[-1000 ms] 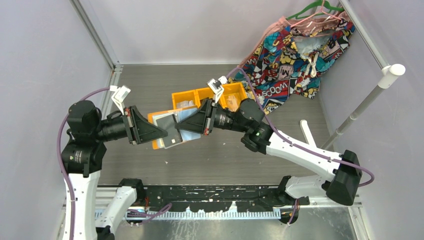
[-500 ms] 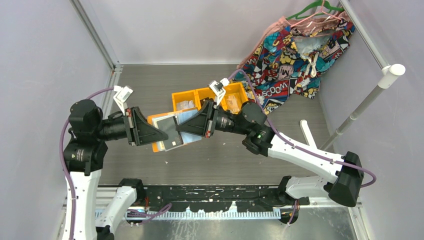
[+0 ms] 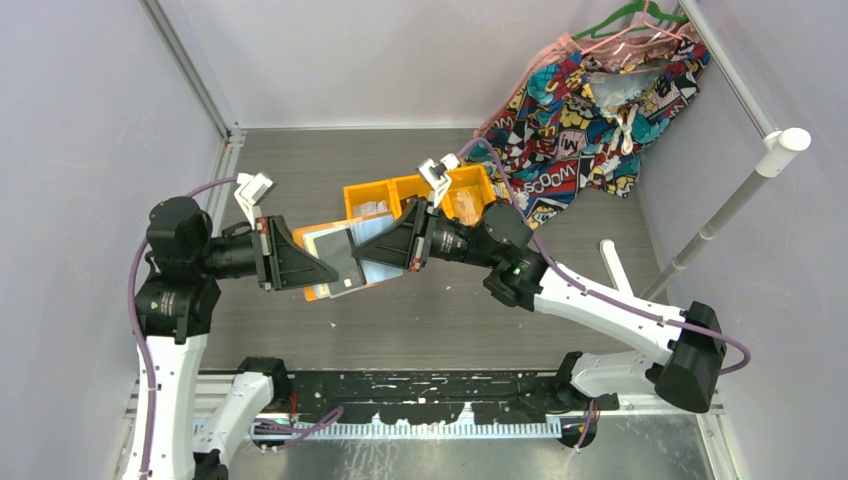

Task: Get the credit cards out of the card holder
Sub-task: Remove the credit card from the card holder.

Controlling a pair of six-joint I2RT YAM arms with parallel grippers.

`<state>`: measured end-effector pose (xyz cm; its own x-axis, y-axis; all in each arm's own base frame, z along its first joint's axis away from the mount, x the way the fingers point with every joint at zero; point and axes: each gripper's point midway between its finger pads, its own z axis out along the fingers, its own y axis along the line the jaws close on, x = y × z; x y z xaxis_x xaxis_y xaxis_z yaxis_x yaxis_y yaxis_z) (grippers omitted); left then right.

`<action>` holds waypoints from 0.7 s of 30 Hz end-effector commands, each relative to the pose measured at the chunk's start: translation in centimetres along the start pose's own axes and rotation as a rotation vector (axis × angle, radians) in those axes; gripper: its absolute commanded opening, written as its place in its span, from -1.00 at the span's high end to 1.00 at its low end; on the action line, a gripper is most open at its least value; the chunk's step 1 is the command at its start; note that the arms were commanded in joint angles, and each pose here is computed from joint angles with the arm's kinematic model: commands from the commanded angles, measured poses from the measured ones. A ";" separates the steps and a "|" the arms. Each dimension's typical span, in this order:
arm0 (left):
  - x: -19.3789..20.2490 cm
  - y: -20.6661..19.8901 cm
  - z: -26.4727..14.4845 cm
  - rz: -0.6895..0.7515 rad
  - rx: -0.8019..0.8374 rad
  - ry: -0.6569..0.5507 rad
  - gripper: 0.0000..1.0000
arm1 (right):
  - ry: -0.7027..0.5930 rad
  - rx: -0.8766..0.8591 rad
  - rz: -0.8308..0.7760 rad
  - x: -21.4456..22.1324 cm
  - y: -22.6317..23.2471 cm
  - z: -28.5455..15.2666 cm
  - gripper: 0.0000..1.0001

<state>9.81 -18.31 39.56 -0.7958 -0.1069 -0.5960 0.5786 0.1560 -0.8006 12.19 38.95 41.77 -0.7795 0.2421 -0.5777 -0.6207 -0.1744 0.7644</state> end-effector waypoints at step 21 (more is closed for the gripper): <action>0.0 -2.7 -0.4 0.095 0.055 0.010 0.70 | -0.059 -0.049 -0.117 -2.0 4.3 -1.7 0.98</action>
<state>9.38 -18.44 39.79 -0.8055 -0.0915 -0.5854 0.5725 0.1348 -0.8088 11.70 38.06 41.72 -0.7548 0.2463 -0.6079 -0.6470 -0.1273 0.7518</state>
